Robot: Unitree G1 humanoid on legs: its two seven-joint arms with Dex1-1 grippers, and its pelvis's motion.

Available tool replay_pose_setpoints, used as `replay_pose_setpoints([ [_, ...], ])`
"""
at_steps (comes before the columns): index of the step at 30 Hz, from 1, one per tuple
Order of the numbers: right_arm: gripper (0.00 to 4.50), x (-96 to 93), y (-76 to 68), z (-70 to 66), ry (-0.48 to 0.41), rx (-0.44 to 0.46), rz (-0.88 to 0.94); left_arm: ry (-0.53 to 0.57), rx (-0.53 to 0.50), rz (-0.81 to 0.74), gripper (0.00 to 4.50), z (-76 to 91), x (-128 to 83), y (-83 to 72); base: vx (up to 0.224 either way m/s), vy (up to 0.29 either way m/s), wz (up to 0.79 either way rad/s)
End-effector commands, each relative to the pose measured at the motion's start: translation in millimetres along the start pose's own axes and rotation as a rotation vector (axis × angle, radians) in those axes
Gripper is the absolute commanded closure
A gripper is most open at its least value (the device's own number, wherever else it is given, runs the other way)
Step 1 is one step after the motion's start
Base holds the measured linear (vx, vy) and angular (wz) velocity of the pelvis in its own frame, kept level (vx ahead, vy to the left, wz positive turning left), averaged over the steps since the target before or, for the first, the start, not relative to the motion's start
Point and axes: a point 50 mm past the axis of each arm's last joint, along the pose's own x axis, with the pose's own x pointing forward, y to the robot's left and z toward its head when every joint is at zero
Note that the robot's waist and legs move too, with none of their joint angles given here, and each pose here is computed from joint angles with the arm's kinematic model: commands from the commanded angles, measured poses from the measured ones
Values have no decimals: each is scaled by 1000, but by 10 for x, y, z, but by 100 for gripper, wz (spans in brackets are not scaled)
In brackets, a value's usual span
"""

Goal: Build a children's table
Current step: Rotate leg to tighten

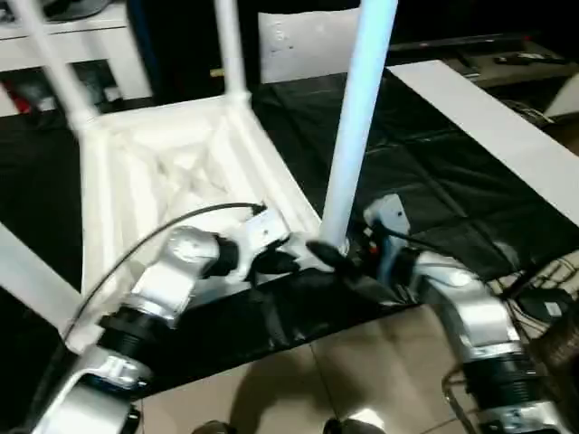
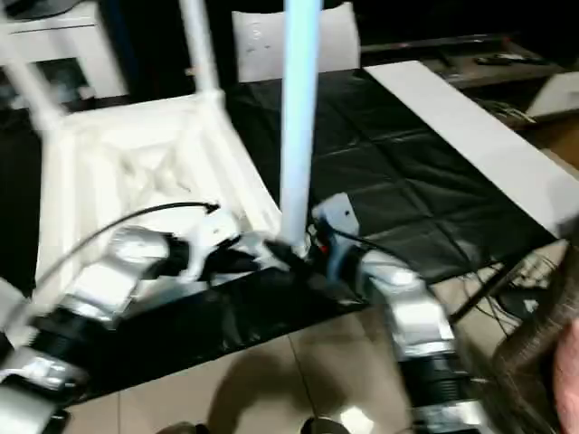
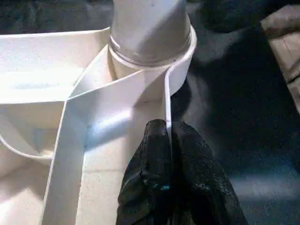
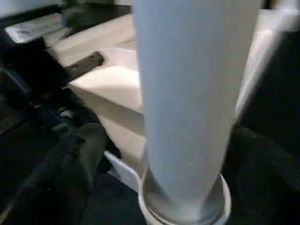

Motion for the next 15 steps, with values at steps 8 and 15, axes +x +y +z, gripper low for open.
replay_pose_setpoints([
  [8, 3, -257, -4, 43, 67, -72, 315, 70, 211, -359, 450, 40, -113, -99, 0, 0, 0],
  [15, 32, -236, 20, 67, 83, -54, 458, 95, 289, -467, 450, 72, -108, -117, 0, 0, 0],
])
